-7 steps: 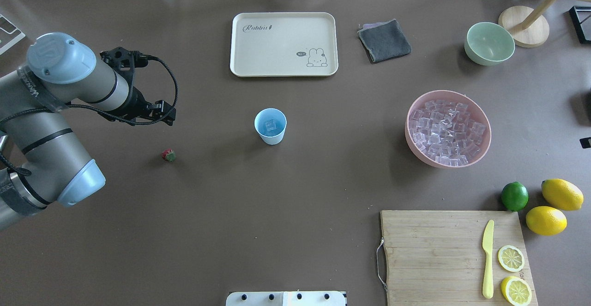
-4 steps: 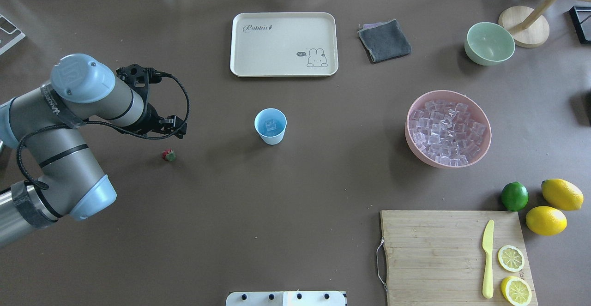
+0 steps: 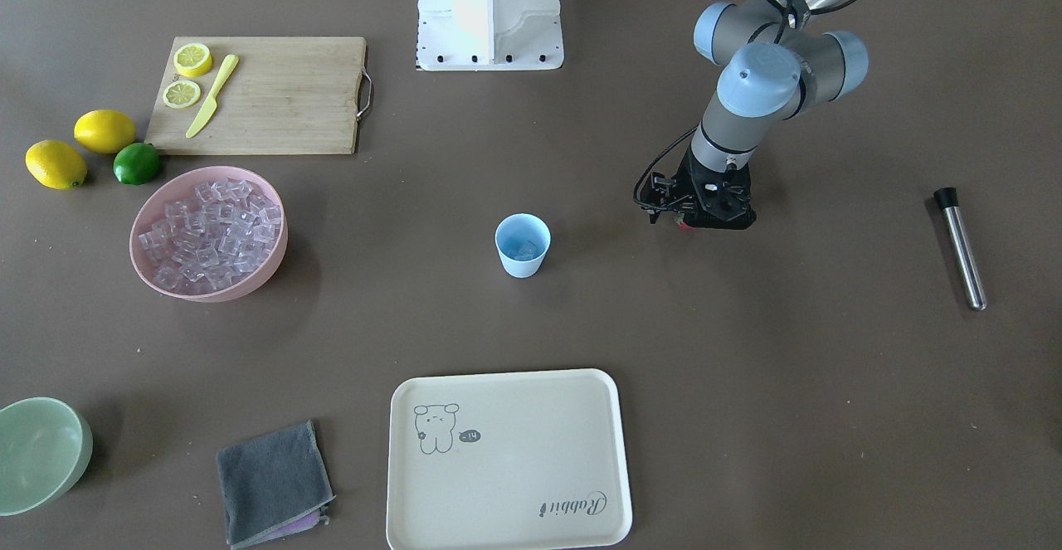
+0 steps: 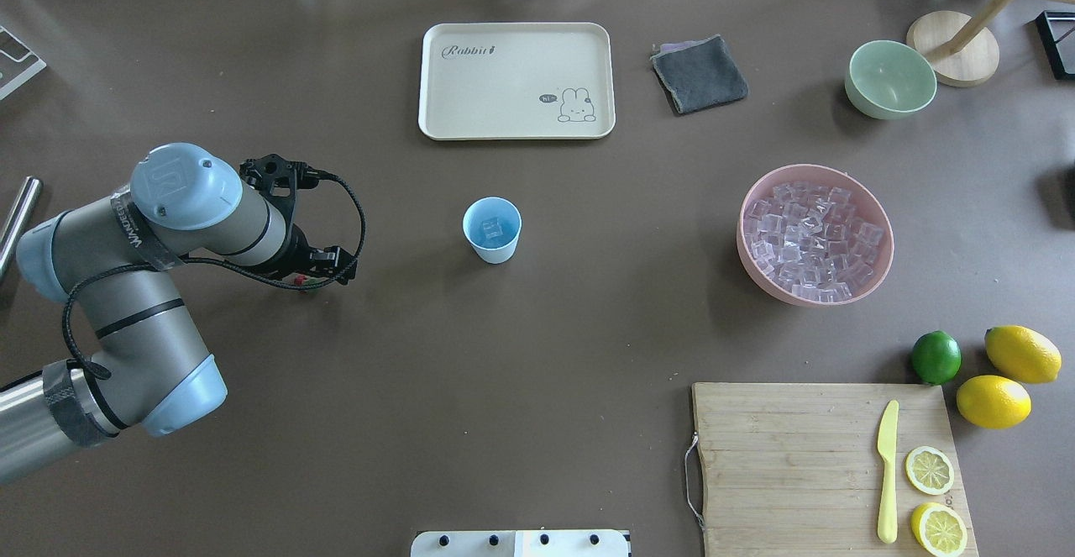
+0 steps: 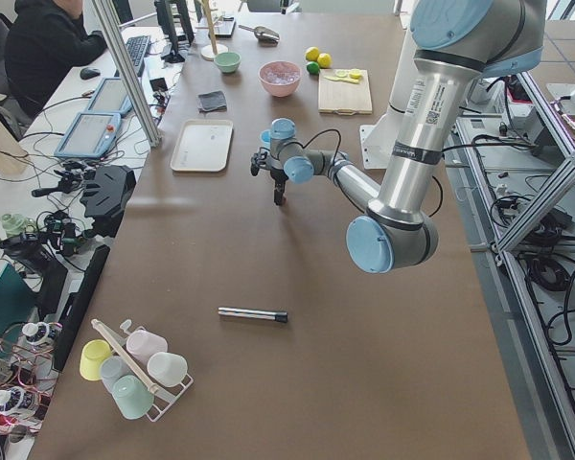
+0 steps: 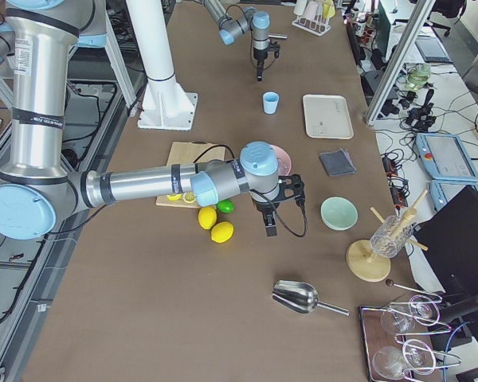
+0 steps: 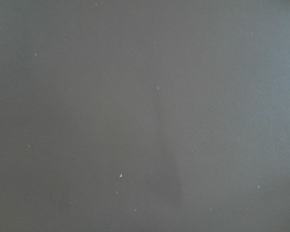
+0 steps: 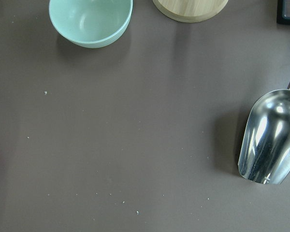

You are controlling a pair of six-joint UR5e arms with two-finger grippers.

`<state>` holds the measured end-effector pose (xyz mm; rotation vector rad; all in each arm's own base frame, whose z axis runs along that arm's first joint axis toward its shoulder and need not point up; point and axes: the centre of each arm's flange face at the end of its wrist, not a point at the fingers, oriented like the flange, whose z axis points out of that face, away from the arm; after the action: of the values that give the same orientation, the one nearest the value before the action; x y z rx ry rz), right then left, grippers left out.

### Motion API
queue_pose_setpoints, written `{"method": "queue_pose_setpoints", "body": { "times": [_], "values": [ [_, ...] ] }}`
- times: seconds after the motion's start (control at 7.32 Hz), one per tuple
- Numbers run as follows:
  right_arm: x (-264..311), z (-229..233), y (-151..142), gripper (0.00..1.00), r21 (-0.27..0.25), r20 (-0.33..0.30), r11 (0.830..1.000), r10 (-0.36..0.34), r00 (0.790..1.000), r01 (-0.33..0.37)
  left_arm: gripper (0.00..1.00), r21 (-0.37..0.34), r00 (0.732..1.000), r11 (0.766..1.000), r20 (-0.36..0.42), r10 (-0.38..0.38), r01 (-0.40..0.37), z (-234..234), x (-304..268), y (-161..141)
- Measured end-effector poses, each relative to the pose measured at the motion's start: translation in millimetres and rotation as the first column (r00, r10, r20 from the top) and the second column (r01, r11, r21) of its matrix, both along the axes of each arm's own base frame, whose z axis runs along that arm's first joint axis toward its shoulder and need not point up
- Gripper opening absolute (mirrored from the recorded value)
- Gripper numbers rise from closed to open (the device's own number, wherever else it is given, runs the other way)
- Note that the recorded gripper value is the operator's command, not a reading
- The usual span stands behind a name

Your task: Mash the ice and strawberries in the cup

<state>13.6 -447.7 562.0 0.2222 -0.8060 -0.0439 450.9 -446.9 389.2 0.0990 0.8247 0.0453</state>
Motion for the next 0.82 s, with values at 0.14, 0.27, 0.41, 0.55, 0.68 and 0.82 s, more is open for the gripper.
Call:
{"method": "queue_pose_setpoints", "body": {
  "times": [0.14,0.27,0.41,0.55,0.68,0.82],
  "values": [
    [3,2,2,0.99,-0.002,-0.001,1.0,0.004,1.0,-0.004,0.33,-0.001,1.0,1.0,0.007,0.002,-0.002,4,0,1],
    [5,3,2,0.99,-0.002,-0.003,1.0,0.005,1.0,-0.006,0.3,-0.004,1.0,1.0,0.016,0.003,-0.003,10,-1,2],
    [5,3,2,0.99,-0.002,-0.003,1.0,0.005,1.0,-0.005,0.28,-0.006,1.0,1.0,0.022,0.004,-0.004,14,-2,3],
    [5,2,2,0.99,-0.001,-0.003,1.0,0.005,1.0,-0.005,0.28,-0.007,1.0,1.0,0.022,0.005,-0.005,14,-3,3],
    [6,2,2,0.99,0.0,-0.003,1.0,0.006,1.0,-0.006,0.28,-0.002,1.0,1.0,0.014,0.003,-0.003,8,-4,0],
    [7,2,3,0.99,0.0,-0.003,1.0,0.008,1.0,-0.008,0.28,0.007,1.0,1.0,0.0,-0.005,0.005,-8,-5,-7]
  ]
}}
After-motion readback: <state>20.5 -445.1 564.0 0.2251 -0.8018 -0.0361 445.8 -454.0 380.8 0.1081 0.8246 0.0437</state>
